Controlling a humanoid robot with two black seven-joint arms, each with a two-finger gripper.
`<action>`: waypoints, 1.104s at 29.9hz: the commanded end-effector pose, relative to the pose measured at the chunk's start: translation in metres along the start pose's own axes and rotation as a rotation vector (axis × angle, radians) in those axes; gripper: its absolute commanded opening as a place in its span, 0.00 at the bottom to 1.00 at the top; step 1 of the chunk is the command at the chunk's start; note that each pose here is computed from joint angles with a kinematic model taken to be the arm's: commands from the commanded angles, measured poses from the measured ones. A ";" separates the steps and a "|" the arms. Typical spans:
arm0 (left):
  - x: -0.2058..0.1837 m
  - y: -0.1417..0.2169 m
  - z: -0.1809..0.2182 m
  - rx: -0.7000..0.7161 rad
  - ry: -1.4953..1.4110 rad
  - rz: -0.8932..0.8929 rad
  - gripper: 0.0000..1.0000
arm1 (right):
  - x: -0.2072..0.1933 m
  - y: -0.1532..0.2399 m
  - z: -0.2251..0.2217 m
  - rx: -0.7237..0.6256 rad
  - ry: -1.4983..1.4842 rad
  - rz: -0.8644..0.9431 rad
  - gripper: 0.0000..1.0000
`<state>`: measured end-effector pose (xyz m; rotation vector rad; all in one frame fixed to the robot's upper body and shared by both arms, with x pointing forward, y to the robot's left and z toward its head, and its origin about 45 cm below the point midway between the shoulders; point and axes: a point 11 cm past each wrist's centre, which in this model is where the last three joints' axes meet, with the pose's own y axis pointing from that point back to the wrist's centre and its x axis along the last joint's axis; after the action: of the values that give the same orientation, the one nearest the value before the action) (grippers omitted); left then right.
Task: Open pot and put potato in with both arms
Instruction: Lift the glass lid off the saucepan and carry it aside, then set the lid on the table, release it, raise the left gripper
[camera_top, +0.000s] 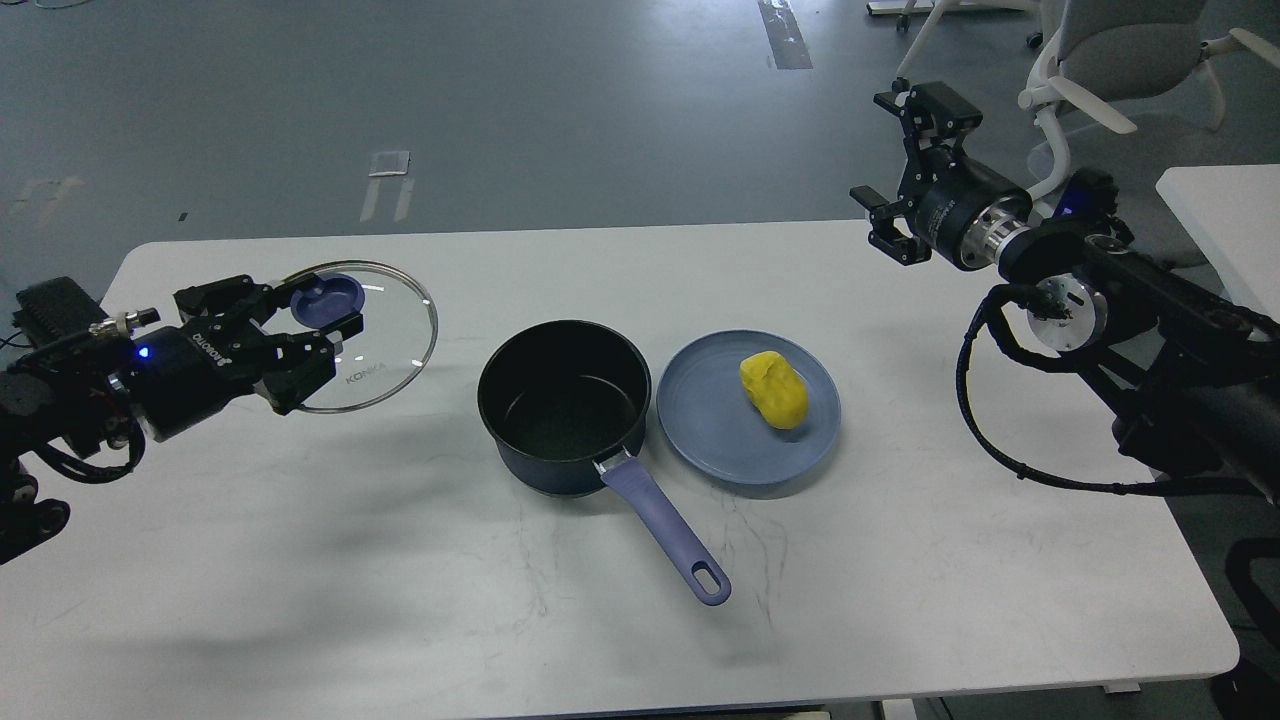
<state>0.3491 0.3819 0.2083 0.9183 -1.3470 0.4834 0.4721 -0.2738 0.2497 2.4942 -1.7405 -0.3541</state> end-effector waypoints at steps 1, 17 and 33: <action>-0.021 0.013 -0.012 0.054 0.011 -0.046 0.21 | -0.002 0.000 0.004 -0.012 0.007 -0.005 1.00; -0.097 0.037 -0.004 0.150 0.157 -0.155 0.21 | -0.003 -0.001 0.005 -0.014 0.009 -0.007 1.00; -0.110 0.018 0.000 0.195 0.233 -0.123 0.22 | 0.001 0.001 0.002 -0.012 0.015 0.001 1.00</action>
<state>0.3108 0.4079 0.1105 1.0394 -1.0489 0.5922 0.4704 -0.2738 0.2453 2.4815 -1.7244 -0.3497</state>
